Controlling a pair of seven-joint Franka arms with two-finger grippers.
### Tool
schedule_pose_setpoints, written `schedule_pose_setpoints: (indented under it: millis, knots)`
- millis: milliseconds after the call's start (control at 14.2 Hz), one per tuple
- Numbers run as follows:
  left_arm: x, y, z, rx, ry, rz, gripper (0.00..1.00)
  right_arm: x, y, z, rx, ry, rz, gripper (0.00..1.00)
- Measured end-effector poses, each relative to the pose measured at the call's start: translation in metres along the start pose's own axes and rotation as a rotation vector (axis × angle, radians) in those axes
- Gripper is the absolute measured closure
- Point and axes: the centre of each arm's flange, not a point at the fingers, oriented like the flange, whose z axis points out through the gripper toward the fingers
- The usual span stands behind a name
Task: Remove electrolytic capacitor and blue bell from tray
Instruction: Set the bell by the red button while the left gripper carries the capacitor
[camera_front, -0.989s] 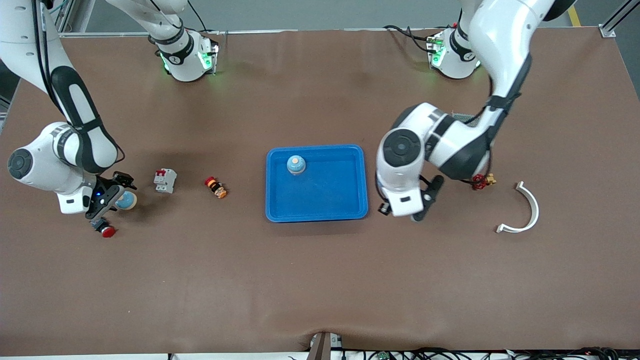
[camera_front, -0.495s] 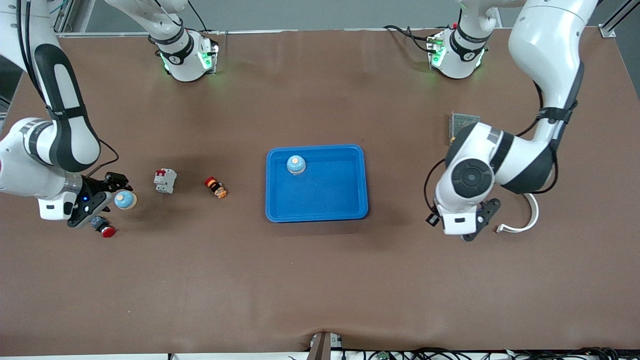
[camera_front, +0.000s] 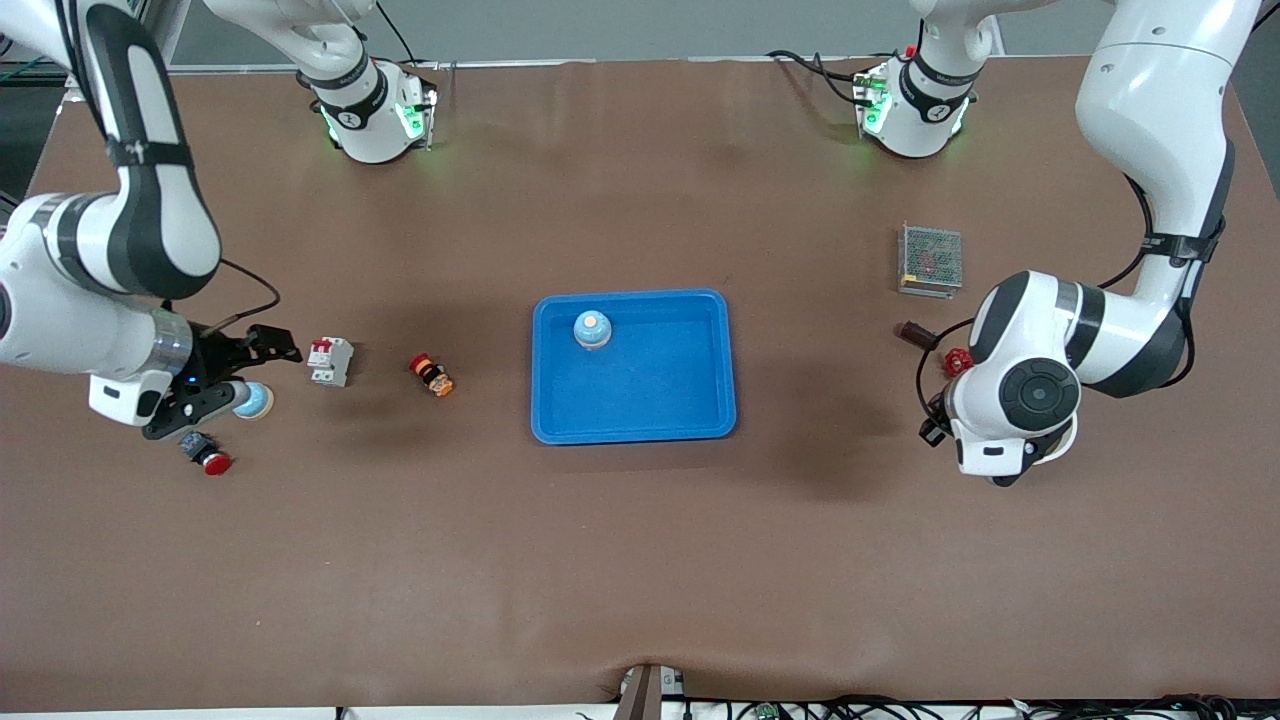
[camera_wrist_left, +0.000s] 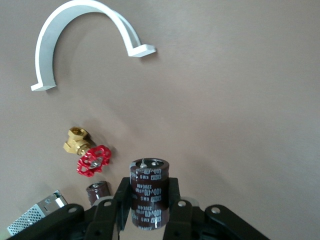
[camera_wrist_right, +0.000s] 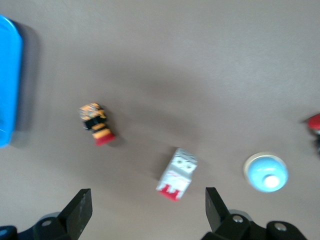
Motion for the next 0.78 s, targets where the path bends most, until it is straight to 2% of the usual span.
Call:
schedule_pose_setpoints:
  millis: [283, 495, 777]
  knots:
    - [0.014, -0.02, 0.022, 0.029, -0.033, -0.002, 0.67, 0.011, -0.058, -0.009, -0.013, 0.003, 0.126, 0.0]
    - [0.035, -0.038, 0.033, 0.023, -0.049, 0.007, 0.67, 0.021, -0.11, -0.007, -0.023, 0.003, 0.218, 0.0]
    - [0.052, -0.055, 0.056, 0.004, -0.019, 0.028, 0.67, 0.024, -0.194, -0.01, -0.034, 0.023, 0.324, 0.0]
